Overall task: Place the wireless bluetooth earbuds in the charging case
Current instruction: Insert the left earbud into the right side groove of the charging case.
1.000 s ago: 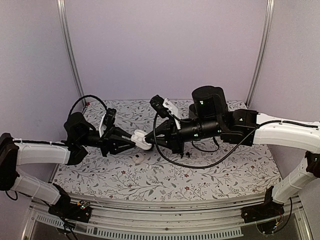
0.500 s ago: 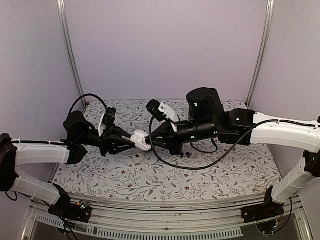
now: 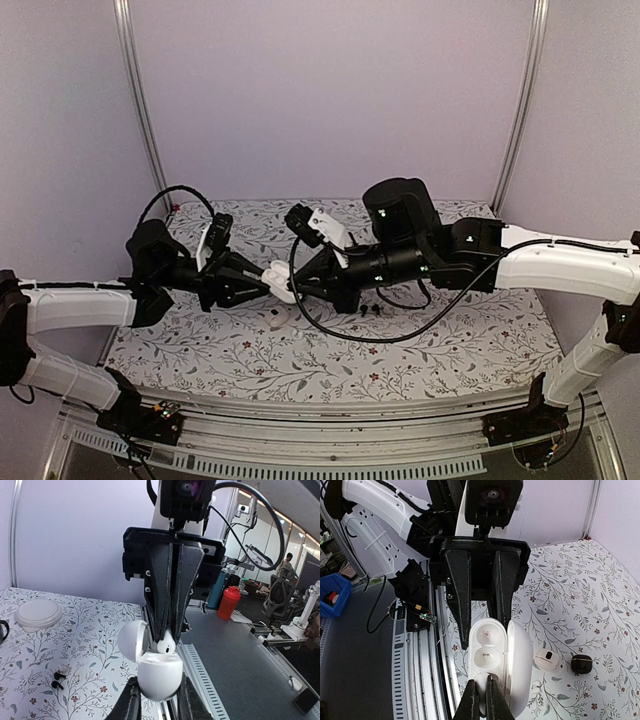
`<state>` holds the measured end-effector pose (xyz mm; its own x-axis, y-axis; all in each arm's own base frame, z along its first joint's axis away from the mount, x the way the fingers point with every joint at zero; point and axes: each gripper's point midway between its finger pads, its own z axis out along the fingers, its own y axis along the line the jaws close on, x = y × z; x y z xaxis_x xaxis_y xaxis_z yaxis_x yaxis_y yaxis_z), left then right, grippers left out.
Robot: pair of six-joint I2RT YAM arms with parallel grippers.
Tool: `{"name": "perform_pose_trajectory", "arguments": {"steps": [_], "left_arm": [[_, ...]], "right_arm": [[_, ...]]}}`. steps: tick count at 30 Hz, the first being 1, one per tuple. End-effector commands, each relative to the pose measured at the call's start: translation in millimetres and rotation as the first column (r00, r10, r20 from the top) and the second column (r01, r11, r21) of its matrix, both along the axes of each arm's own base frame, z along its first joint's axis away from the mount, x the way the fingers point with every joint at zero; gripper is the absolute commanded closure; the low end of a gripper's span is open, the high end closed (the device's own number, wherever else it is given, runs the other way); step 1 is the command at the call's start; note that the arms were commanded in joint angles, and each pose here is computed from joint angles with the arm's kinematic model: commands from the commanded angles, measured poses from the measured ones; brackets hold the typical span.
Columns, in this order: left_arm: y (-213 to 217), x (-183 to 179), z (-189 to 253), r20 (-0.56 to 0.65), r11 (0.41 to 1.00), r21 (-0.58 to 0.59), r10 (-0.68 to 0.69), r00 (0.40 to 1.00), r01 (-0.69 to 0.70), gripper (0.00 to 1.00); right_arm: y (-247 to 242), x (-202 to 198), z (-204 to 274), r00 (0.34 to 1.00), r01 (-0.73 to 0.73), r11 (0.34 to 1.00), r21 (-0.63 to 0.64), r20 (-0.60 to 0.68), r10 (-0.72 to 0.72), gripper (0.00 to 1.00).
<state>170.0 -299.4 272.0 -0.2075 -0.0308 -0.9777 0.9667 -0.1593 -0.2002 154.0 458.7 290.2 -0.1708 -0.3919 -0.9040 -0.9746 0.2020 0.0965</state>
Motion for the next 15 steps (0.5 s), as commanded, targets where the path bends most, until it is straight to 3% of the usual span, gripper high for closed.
{"name": "perform_pose_trajectory", "arguments": {"steps": [1,15], "left_arm": [[-2.1,-3.8,25.7,0.076,0.998,-0.055,0.01,0.997,-0.006,1.0],[-1.3,0.5,16.9,-0.012,0.994,-0.098,0.057,0.998,-0.058,1.0]], "right_arm": [[6.0,4.5,-8.3,1.0,0.022,0.999,-0.034,0.021,-0.021,0.97],[6.6,18.6,-20.0,0.995,0.094,0.991,-0.092,0.029,-0.091,0.96]]}}
